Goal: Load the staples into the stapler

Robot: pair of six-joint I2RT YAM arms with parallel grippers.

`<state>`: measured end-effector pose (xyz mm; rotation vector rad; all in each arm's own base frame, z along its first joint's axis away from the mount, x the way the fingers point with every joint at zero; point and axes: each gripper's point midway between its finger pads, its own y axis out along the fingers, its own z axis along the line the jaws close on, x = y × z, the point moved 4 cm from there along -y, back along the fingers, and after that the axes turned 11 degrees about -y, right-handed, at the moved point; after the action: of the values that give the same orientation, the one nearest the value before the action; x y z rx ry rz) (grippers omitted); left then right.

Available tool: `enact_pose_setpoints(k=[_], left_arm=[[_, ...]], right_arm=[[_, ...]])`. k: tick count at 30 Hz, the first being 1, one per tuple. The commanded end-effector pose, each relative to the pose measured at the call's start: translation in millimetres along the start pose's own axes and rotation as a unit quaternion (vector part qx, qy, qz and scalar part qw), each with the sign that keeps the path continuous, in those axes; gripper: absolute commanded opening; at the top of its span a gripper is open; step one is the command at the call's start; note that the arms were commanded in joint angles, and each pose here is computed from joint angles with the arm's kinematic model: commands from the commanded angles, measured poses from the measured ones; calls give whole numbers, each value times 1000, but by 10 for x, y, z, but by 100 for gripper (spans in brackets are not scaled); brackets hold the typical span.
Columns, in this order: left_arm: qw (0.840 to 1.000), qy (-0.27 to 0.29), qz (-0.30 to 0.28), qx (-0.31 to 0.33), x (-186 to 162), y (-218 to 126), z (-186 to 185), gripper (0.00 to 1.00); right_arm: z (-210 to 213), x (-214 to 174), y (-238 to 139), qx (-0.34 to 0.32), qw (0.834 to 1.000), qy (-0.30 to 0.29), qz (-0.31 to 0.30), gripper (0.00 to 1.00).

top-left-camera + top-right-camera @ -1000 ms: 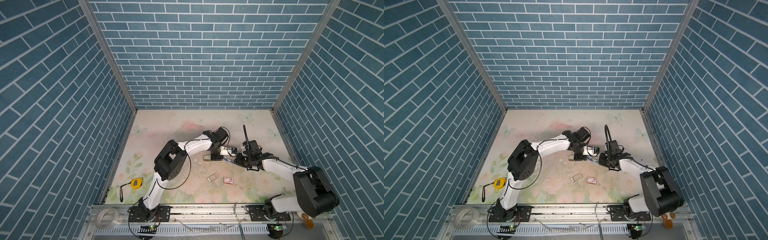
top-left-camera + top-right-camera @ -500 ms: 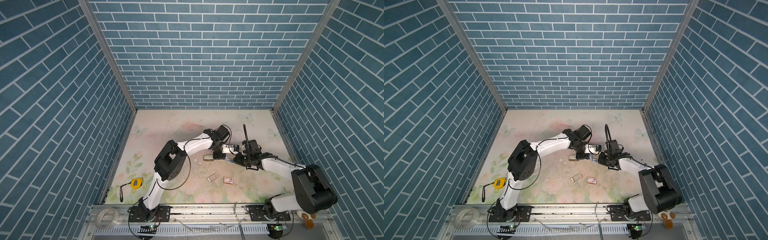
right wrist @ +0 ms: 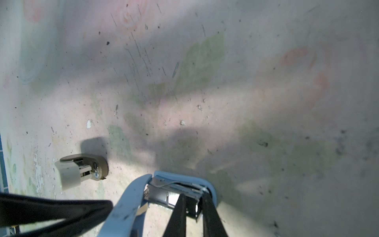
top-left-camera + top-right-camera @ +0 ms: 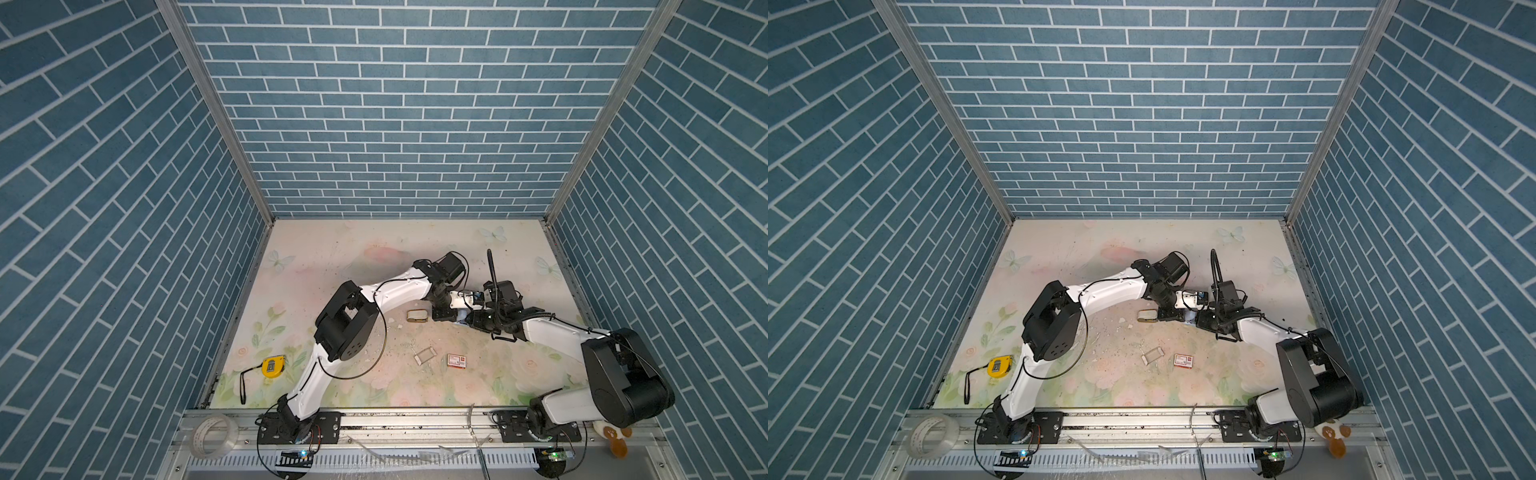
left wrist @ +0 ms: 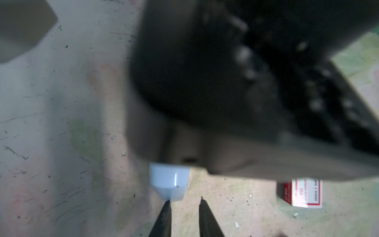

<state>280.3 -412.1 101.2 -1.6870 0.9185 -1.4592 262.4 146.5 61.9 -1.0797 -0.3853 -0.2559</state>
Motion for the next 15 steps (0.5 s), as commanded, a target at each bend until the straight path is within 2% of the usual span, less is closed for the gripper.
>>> enact_pose_setpoints(k=[1,15], left_arm=[[1000,-12,-1,-21,54,31,-53,27],[999,-20,-31,-12,74,-392,-146,32]], right_arm=[[-100,-179,38,-12,999,17,25,17],[-37,-12,-161,7,1000,19,-24,22]])
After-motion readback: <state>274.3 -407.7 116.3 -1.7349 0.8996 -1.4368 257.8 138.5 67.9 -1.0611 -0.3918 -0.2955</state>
